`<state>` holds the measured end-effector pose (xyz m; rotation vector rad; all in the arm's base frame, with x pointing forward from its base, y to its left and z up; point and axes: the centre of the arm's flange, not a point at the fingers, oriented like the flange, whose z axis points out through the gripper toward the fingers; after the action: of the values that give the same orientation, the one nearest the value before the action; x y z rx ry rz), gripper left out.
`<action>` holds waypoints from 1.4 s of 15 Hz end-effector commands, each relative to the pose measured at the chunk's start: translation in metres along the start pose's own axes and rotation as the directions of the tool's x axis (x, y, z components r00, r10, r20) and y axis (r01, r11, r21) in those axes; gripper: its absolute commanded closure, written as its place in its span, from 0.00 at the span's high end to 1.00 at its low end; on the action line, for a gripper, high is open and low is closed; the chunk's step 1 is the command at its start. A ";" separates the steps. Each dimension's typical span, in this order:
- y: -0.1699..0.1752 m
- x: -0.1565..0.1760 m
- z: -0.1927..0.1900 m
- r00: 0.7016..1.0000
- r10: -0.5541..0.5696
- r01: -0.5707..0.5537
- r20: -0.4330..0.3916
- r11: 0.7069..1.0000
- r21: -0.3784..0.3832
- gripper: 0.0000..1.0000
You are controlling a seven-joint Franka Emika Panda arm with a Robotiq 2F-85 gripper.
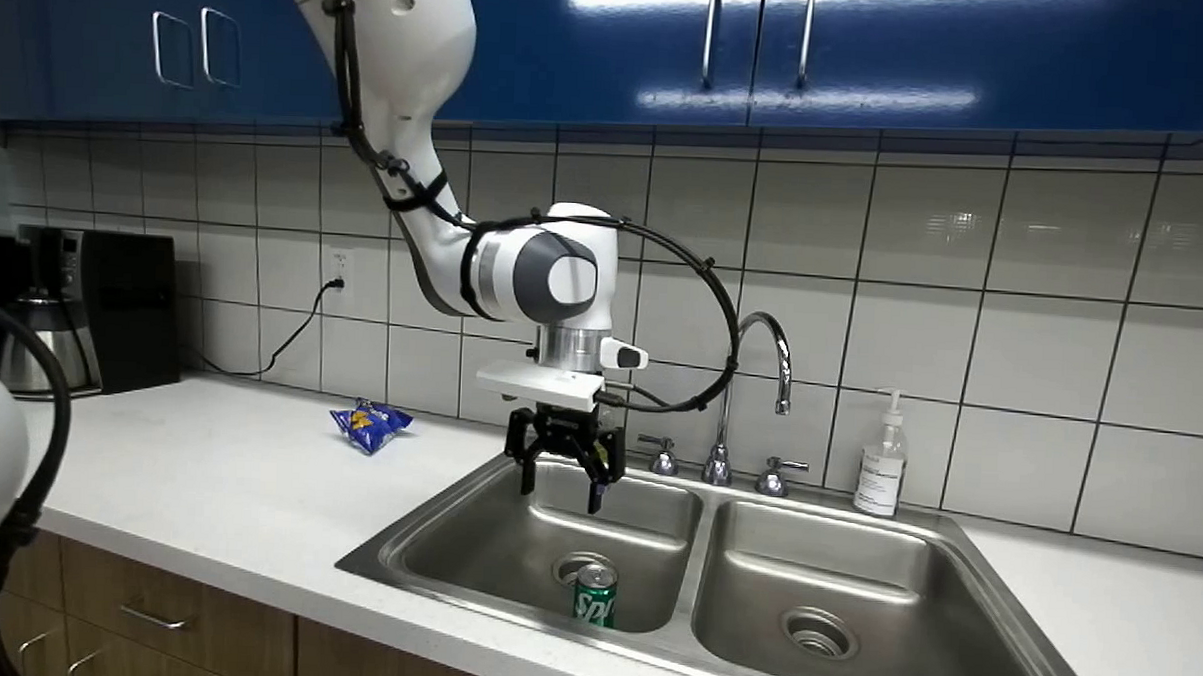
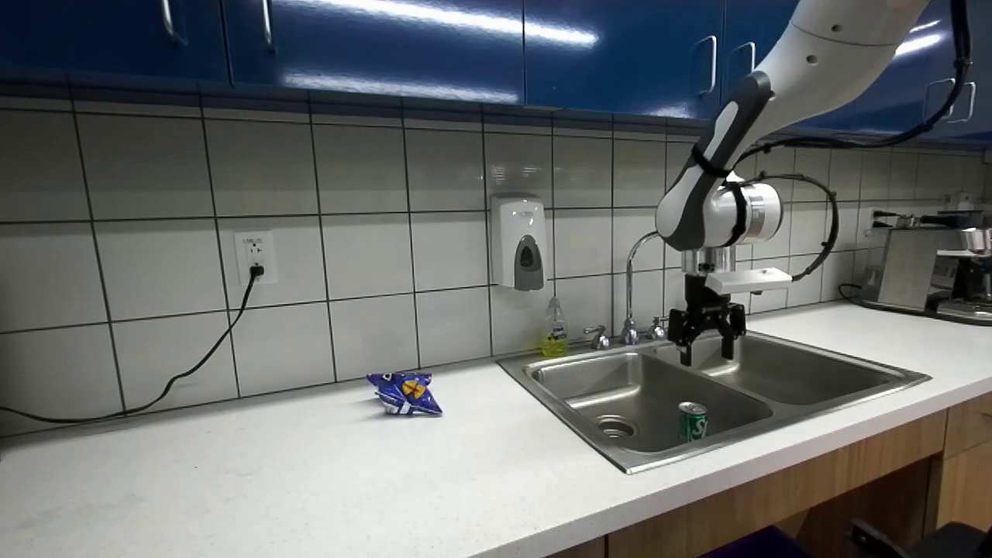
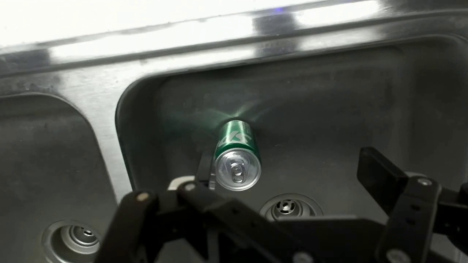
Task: Remove the green can from the sink and put it on the counter
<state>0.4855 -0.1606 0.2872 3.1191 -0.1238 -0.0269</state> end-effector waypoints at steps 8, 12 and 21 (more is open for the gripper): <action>0.026 0.036 0.053 0.997 -0.072 0.072 -0.001 0.997 0.031 1.00; 0.029 0.048 0.068 0.995 -0.098 0.097 0.007 0.994 0.050 1.00; 0.039 0.066 0.095 0.993 -0.112 0.110 0.033 0.992 0.062 1.00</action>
<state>0.5348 -0.1983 0.1981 3.1597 0.0104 -0.0821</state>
